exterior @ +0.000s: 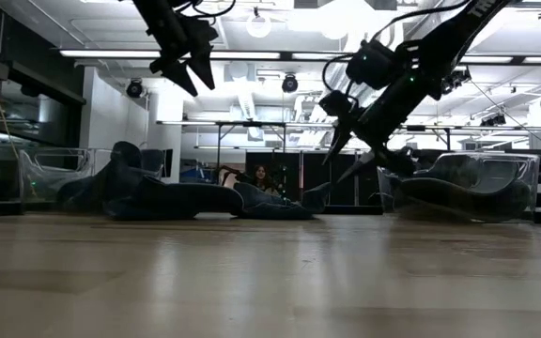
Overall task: Pick & Place hat
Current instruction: Put the right blue cap into the left transparent bin
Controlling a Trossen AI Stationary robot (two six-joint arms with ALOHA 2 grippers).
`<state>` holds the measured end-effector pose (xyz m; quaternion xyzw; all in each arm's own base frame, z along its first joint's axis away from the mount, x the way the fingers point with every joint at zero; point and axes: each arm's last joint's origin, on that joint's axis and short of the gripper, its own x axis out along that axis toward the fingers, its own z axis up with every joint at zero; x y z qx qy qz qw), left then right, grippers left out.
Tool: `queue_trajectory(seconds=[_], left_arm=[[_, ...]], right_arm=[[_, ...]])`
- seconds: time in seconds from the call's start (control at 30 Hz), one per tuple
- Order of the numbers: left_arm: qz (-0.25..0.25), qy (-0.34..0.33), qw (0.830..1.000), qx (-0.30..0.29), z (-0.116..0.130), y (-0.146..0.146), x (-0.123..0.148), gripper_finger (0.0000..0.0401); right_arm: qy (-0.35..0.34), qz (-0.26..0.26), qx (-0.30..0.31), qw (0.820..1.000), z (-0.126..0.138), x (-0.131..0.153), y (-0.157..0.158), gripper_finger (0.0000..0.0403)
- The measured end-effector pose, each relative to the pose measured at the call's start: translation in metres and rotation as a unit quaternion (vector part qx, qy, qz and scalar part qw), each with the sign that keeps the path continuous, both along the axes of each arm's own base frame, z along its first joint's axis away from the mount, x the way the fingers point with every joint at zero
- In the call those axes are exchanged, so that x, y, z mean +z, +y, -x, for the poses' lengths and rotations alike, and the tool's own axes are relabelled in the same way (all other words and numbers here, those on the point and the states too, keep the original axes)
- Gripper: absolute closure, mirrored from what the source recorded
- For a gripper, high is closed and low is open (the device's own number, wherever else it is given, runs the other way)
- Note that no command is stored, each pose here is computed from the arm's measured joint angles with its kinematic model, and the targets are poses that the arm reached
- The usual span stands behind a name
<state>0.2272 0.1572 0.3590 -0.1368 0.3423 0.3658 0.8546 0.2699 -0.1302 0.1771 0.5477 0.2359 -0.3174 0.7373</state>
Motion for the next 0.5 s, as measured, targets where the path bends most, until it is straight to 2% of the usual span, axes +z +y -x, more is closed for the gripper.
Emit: queue_trajectory(seconds=[0.13, 0.33, 0.5], left_arm=[[-0.001, 0.001, 1.000, -0.001, 0.000, 0.000, 0.000, 0.0105], [0.000, 0.007, 1.000, -0.004, 0.001, 0.000, -0.001, 0.0105], [0.000, 0.008, 1.000, -0.004, 0.001, 0.000, -0.001, 0.0105]], right_arm=[[0.005, 0.010, -0.012, 1.000, -0.008, -0.008, 0.003, 0.0191], [0.012, 0.022, -0.067, 0.997, -0.010, -0.014, 0.001, 0.0148], [-0.024, 0.031, -0.067, 0.997, -0.019, -0.018, -0.003, 0.0131]])
